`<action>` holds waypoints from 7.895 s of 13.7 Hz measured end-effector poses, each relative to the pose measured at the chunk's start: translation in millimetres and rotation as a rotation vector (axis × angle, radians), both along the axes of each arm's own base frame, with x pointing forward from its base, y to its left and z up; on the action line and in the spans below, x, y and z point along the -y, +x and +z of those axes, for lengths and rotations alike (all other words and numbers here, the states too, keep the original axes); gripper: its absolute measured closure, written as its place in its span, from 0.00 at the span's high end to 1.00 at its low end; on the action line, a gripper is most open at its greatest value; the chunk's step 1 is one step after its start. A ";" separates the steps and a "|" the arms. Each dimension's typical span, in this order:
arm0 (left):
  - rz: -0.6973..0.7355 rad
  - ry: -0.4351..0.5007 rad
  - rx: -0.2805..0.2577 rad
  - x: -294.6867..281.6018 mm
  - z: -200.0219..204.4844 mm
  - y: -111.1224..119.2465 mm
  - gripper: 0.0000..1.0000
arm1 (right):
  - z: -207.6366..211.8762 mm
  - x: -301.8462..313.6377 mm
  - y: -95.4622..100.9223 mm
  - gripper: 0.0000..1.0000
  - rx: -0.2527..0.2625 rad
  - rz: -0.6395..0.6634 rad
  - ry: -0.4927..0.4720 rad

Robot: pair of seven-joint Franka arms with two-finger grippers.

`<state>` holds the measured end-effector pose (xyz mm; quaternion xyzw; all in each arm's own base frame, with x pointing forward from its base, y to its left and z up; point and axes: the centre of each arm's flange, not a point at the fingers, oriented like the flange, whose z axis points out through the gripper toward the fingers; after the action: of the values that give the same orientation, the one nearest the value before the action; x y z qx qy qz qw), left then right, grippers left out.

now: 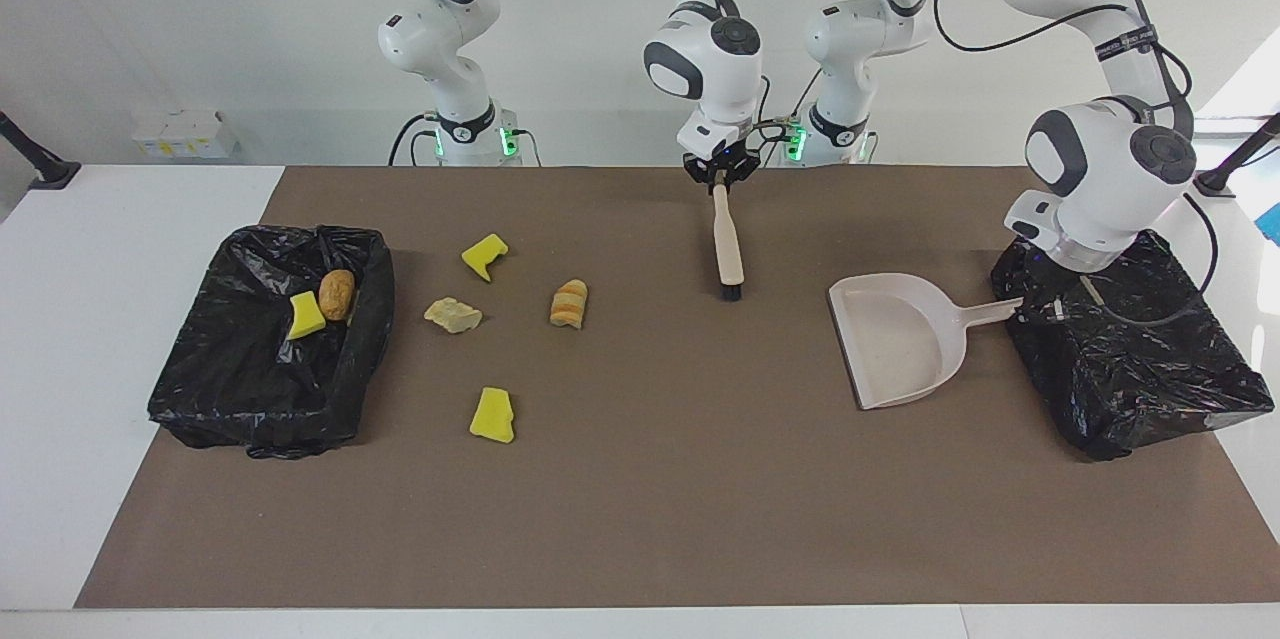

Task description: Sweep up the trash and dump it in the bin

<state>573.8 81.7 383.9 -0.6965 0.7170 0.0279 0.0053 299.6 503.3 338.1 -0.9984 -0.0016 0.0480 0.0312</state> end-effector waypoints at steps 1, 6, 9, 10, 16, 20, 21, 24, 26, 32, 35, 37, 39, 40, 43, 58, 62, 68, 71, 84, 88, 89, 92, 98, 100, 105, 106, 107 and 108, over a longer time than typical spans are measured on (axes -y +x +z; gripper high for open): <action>0.000 0.000 0.000 0.0 0.0 0.0 0.32 | 1.5 -0.5 1.2 0.27 0.002 -0.001 0.003; 0.034 0.001 0.004 0.7 0.2 0.4 0.32 | 7.5 10.4 23.2 0.27 0.016 -0.040 0.012; 0.093 0.002 0.010 19.6 0.4 2.9 0.32 | 17.1 43.9 68.7 0.27 0.081 -0.080 -0.015; 0.114 0.003 0.012 32.1 0.4 4.1 0.32 | 21.6 58.6 83.7 0.27 0.096 -0.099 -0.031; 0.190 0.007 0.024 115.2 0.5 5.3 0.32 | 93.1 181.7 127.2 0.27 0.055 -0.216 -0.218; 0.225 0.010 0.023 162.3 -0.9 -0.7 0.32 | 79.4 239.6 116.2 0.27 -0.055 -0.280 -0.336; 0.236 0.012 0.020 174.0 -2.6 -4.4 0.32 | 70.6 254.6 113.7 0.27 -0.084 -0.299 -0.361; 0.225 0.016 0.013 200.0 -5.7 -16.1 0.32 | 52.2 288.3 101.3 0.27 -0.146 -0.348 -0.413; 0.203 0.020 0.006 214.5 -7.2 -26.8 0.32 | 41.4 315.7 85.8 0.27 -0.185 -0.388 -0.445; 0.181 0.031 -0.013 229.9 -9.3 -48.3 0.32 | 26.2 341.9 24.3 0.27 -0.229 -0.505 -0.475; 0.181 0.037 -0.019 240.3 -10.3 -58.4 0.32 | 15.8 305.5 0.3 0.27 -0.199 -0.516 -0.454; 0.194 0.042 -0.022 248.3 -12.3 -66.5 0.32 | -0.7 291.0 4.1 0.27 -0.169 -0.517 -0.389; 0.215 0.045 -0.021 258.4 -12.5 -74.1 0.32 | -10.2 279.8 27.7 0.27 -0.113 -0.489 -0.301; 0.215 0.047 -0.021 264.3 -12.9 -78.0 0.32 | -8.4 273.6 42.5 0.27 -0.093 -0.480 -0.268; 0.205 0.045 -0.015 276.8 -21.4 -87.4 0.32 | 10.9 245.0 95.9 0.27 -0.037 -0.469 -0.177; 0.177 0.051 0.025 299.2 -23.4 -97.1 0.32 | 21.9 92.0 79.4 0.27 -0.093 -0.192 0.156; 0.195 0.034 0.050 278.3 -22.5 -84.2 0.32 | 45.1 132.9 110.2 0.27 -0.048 -0.084 0.192; 0.239 0.024 0.066 253.3 -23.1 -70.7 0.32 | 70.6 216.8 144.1 0.27 -0.024 -0.006 0.128; 0.253 0.014 0.079 251.9 -17.0 -60.4 0.32 | 53.0 292.1 177.2 0.27 0.005 0.012 0.054; 0.289 -0.005 0.069 259.8 -13.4 -36.8 0.32 | 47.3 374.2 132.8 0.27 -0.163 -0.330 -0.443; 0.299 -0.002 0.061 266.2 -14.3 -40.0 0.32 | 36.4 379.7 83.7 0.27 -0.189 -0.344 -0.463; 0.299 -0.001 0.058 268.7 -15.3 -41.7 0.32 | 33.0 380.5 77.9 0.27 -0.198 -0.325 -0.444; 0.309 0.006 0.046 274.1 -21.5 -47.9 0.32 | 23.1 381.7 82.8 0.27 -0.156 -0.253 -0.369; 0.325 0.006 0.048 289.2 -20.9 -55.5 0.32 | 22.2 353.9 103.5 0.27 -0.147 -0.247 -0.041; 0.304 0.009 0.042 303.9 -20.8 -62.8 0.32 | 32.4 324.5 111.9 0.27 -0.136 -0.234 0.034; 0.282 0.021 0.028 331.6 -25.6 -78.3 0.32 | 55.0 241.4 122.3 0.27 -0.056 -0.099 0.098; 0.277 0.024 0.029 333.2 -25.7 -79.1 0.32 | 53.8 225.4 120.4 0.27 -0.050 -0.068 0.104; 0.270 0.026 0.031 335.3 -25.7 -80.2 0.32 | 50.9 208.3 115.2 0.27 -0.043 -0.036 0.109; 0.264 0.027 0.032 337.8 -25.7 -81.4 0.32 | 49.2 195.5 109.9 0.27 -0.039 -0.007 0.112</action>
<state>492.3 -256.0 358.2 -0.7851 0.6184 0.0270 0.0223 409.5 307.7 387.3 -0.9939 -0.0002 0.0672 0.0870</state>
